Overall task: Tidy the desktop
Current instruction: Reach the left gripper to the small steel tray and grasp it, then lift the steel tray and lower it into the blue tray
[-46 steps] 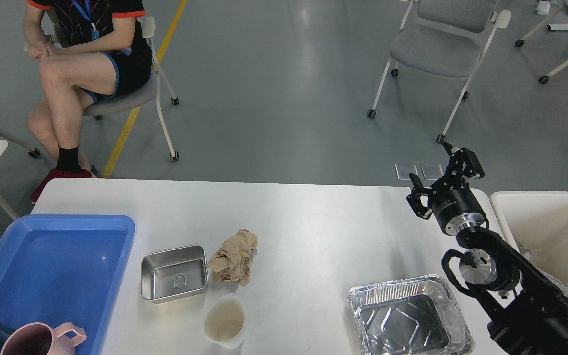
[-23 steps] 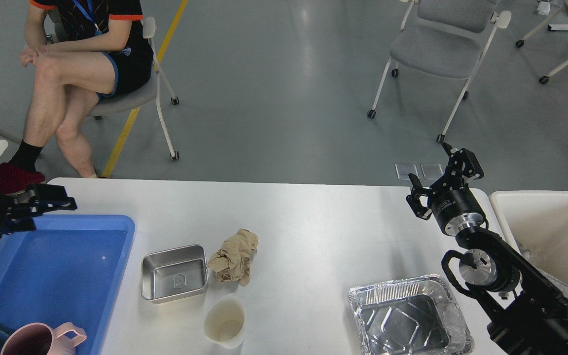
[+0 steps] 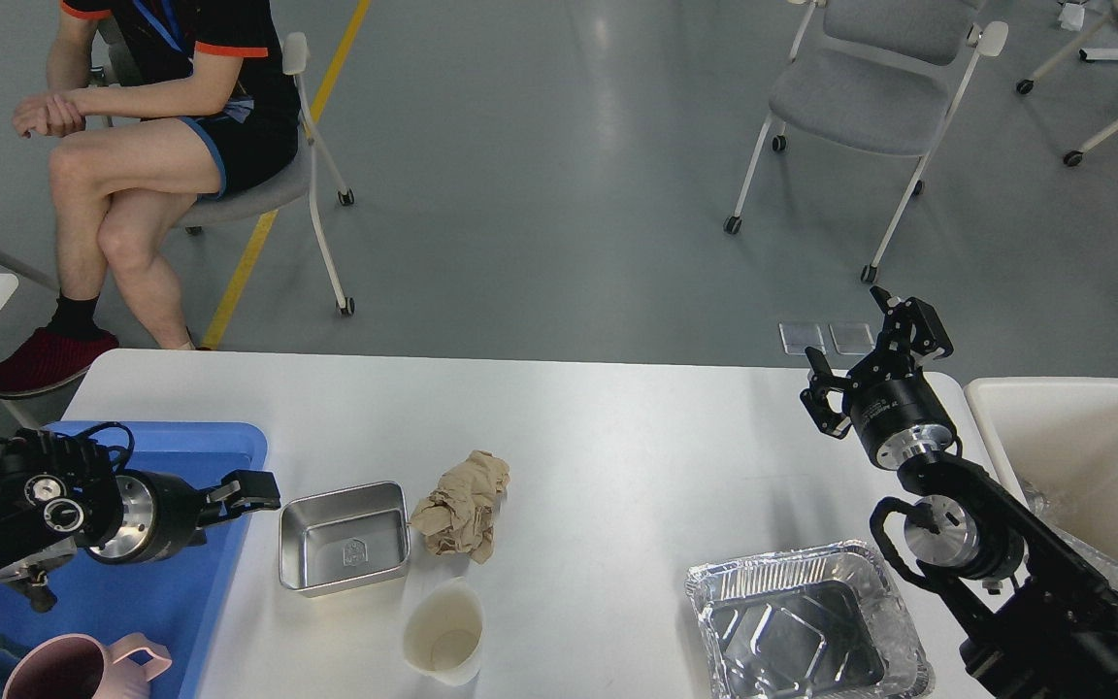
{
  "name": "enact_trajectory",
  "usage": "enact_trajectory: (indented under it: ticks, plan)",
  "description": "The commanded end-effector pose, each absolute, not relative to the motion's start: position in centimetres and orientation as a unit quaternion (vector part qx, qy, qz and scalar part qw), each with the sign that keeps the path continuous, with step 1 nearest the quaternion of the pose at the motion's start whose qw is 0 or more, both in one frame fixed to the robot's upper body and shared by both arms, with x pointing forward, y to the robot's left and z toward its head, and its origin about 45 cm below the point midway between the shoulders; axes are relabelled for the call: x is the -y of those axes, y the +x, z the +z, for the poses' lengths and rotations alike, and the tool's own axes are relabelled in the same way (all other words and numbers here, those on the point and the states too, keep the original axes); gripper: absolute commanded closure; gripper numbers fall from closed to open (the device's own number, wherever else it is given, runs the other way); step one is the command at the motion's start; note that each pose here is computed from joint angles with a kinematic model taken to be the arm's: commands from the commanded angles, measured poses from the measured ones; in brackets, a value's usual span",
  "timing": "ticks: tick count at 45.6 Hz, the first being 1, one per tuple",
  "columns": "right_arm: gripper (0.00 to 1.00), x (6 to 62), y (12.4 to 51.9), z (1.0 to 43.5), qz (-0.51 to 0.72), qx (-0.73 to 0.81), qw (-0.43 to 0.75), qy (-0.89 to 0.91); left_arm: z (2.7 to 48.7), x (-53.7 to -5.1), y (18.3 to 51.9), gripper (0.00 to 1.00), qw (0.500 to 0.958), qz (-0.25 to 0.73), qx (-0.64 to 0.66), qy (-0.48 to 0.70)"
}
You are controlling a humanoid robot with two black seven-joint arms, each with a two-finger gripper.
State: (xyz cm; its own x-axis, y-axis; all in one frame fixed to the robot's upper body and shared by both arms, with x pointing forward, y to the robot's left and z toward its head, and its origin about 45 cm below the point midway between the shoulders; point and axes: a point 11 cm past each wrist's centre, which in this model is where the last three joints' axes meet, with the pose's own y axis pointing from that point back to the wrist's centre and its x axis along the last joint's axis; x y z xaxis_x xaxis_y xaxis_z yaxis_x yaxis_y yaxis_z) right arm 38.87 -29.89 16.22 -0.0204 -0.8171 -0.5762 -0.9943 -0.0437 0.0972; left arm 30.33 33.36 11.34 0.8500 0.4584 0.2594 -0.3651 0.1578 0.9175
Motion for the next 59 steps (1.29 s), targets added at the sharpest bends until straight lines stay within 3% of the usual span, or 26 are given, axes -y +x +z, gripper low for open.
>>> enact_trajectory:
  ticks: [1,19,24,34,38,43,59]
  plan:
    - [0.00,29.9,38.9,16.2,0.251,-0.669,0.176,-0.677,10.3,-31.8,30.5,0.10,0.765,0.273,-0.043,0.581]
    - [0.00,29.9,38.8,16.1,0.252,-0.669,0.175,-0.677,8.0,-30.1,29.3,0.17,0.764,0.282,-0.045,0.579]
    - [0.00,29.9,38.8,16.0,0.252,-0.669,0.175,-0.676,7.2,-29.9,28.6,0.32,0.764,0.275,-0.051,0.582]
    - [0.00,29.9,38.7,16.0,0.253,-0.669,0.174,-0.676,6.2,-30.1,28.0,0.54,0.758,0.272,-0.062,0.590]
    - [0.00,29.9,38.7,16.0,0.253,-0.669,0.174,-0.676,5.2,-30.6,27.4,0.78,0.735,0.269,-0.080,0.618]
    - [0.00,29.9,38.7,15.9,0.254,-0.670,0.173,-0.676,4.9,-31.5,27.0,1.00,0.705,0.265,-0.093,0.651]
    - [0.00,29.9,38.7,15.9,0.253,-0.669,0.174,-0.677,6.3,-31.3,28.5,1.00,0.708,0.271,-0.079,0.648]
